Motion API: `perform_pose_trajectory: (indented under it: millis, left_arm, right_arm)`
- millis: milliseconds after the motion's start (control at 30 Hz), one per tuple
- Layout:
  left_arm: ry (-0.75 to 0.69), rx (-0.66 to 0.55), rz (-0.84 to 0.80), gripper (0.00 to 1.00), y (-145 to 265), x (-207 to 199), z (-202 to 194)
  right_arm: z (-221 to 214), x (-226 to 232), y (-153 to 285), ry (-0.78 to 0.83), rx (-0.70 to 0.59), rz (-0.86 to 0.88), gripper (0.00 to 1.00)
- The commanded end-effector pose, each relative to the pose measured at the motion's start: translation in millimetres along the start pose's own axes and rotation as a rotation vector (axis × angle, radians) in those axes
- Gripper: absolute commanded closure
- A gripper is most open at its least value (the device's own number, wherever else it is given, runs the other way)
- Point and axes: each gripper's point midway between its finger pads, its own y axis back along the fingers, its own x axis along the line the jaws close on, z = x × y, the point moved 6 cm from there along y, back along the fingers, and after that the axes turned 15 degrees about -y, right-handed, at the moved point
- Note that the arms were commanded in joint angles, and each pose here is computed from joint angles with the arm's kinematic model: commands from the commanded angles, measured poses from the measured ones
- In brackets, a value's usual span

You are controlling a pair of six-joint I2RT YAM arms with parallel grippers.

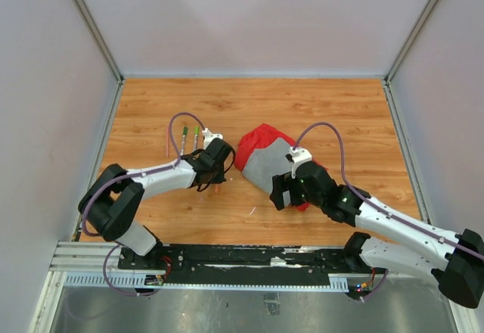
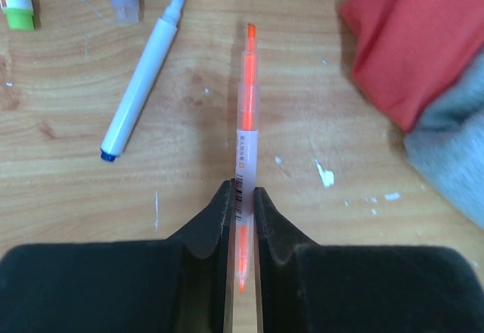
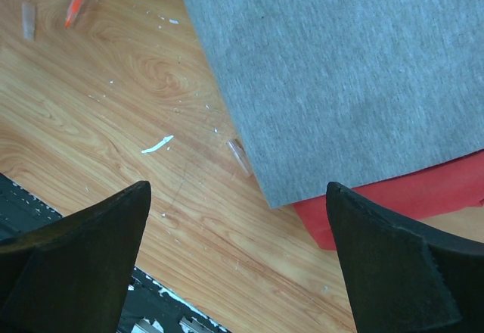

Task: Insert the pens into the pen caps
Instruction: Pick up the pen from the center of the board.

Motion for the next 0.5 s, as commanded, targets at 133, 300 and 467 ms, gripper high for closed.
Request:
perform_pose_trajectory:
  millis: [133, 300, 467]
  left_arm:
    - [0.024, -0.243, -0.275, 1.00, 63.1, -24.9, 24.3]
    - [0.050, -0.374, -0.440, 1.00, 102.0, -38.9, 27.4]
    - [0.066, -0.440, -0.542, 1.00, 126.5, -50.7, 21.6]
  right_arm:
    - [15.8, 10.2, 7.5, -0.104, -0.086, 0.047, 0.01]
    - [28.6, 30.1, 13.2, -0.222, -0.165, 0.187, 0.07]
    - [45.6, 48.5, 20.4, -0.364, -0.250, 0.312, 0.14]
